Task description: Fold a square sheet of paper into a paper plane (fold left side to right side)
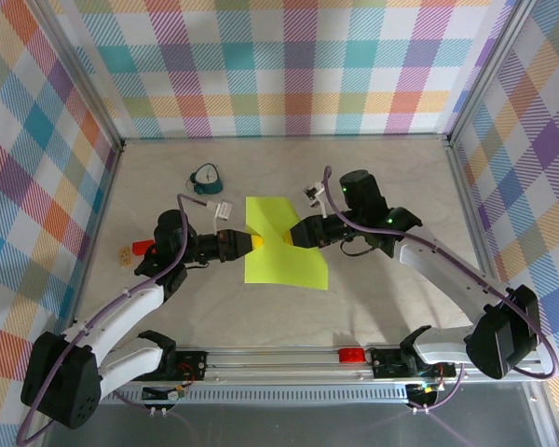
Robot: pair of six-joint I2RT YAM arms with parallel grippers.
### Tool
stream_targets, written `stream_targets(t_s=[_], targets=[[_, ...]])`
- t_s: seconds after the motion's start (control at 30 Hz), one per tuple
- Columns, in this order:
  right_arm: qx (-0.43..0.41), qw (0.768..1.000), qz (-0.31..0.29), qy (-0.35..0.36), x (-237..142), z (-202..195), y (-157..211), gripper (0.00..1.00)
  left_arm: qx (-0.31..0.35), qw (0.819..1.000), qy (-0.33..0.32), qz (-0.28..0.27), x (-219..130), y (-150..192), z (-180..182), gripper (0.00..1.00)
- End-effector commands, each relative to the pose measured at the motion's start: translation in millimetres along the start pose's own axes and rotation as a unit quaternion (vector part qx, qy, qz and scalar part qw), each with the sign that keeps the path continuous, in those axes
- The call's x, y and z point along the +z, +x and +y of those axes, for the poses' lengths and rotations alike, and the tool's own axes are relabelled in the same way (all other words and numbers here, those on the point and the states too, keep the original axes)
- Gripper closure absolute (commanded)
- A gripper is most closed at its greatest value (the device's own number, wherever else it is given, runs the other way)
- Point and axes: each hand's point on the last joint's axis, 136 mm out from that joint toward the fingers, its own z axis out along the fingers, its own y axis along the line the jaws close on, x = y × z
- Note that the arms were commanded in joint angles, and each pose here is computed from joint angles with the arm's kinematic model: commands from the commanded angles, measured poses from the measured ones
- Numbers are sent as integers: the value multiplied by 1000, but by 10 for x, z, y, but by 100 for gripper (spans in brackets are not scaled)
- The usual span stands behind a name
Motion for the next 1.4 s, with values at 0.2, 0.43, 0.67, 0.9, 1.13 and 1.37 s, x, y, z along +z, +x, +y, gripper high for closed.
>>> stream_targets(t_s=[0.2, 0.43, 0.67, 0.9, 1.13, 1.37], targets=[[64, 988, -11, 141, -133, -660, 150, 33, -75, 993, -92, 12, 74, 158, 563, 100], [151, 963, -17, 220, -144, -1242, 356, 19, -148, 970, -184, 62, 142, 545, 1274, 100], [202, 949, -6, 241, 40, -1608, 592, 25, -182, 942, -259, 109, 136, 888, 1804, 100], [222, 944, 33, 242, 350, -1788, 809, 44, -178, 930, -287, 143, 130, 1005, 1900, 100], [248, 927, 60, 274, 446, -2008, 1030, 67, -170, 928, -301, 139, 128, 949, 1870, 100], [266, 913, 78, 298, 428, -2130, 1250, 86, -168, 926, -308, 137, 123, 938, 1836, 100]])
